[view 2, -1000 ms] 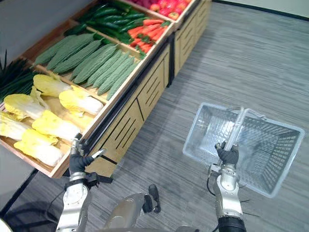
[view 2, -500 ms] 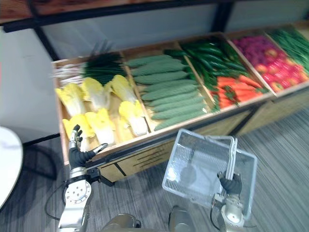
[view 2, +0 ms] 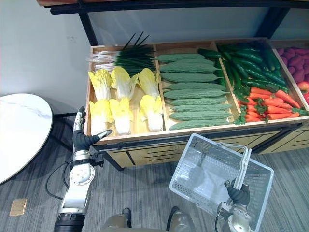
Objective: Pick vegetable in the basket
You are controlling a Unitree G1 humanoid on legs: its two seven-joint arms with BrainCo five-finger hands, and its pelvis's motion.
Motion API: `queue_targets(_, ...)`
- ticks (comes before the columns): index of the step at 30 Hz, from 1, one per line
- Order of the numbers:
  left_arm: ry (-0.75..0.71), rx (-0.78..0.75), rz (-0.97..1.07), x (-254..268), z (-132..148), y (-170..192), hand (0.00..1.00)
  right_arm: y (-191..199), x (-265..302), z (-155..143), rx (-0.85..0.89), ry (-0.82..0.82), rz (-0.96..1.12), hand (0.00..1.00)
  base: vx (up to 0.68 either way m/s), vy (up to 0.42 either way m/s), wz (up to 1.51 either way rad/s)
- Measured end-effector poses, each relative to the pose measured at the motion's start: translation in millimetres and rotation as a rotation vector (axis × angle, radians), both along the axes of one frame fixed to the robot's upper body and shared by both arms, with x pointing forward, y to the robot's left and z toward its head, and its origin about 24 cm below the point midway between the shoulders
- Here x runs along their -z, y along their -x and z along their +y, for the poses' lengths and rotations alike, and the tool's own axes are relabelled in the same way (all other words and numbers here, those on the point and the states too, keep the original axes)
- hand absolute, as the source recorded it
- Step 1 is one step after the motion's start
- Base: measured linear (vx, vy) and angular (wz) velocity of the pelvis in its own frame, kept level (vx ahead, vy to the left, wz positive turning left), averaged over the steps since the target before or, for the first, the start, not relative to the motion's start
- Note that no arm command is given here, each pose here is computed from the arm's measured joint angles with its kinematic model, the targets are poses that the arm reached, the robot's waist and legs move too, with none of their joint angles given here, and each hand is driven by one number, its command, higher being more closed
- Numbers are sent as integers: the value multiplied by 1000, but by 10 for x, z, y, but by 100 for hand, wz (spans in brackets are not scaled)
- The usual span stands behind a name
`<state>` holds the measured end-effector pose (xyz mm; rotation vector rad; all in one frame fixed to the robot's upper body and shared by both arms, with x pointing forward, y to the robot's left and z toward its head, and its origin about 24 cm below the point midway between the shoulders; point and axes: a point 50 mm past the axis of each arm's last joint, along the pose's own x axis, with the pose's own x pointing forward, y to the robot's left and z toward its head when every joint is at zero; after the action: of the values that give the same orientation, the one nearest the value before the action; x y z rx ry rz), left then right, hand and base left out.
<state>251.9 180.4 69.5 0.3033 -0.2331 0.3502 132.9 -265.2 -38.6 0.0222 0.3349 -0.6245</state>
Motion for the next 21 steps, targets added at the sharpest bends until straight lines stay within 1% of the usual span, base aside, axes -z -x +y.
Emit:
queue_targets(2,-10,6,12,17,4,-45,0,9,27,15,-17,-10,10,100,14,-4,2)
queue_targets(5,-27,15,81,137,6,-116,0,50,134,23,-13,-32,54,100,63,-10,-10)
queue_targets(8,-71,-5,168,286,98,-167,0,51,230,50,-30,-60,87,100,75,11,-22)
queue_targets(10,-135,-46,239,364,294,-240,0,-30,293,94,-60,-84,100,100,17,-12,-57)
queue_targets(15,-190,-149,290,329,596,-440,0,-90,351,144,-93,-95,122,100,-51,33,-33)
queue_targets(16,-214,-197,298,264,744,-521,0,-105,349,154,-99,-96,120,100,-150,20,-31)
queue_targets(18,-252,-268,271,102,921,-626,0,-157,330,173,-116,-92,109,100,-132,-11,-37)
queue_targets(19,-281,-308,218,-131,1018,-760,0,-219,298,168,-124,-84,92,100,-114,-24,-26)
queue_targets(21,-291,-318,195,-272,1046,-857,0,-264,268,158,-129,-76,78,100,-78,-17,-11)
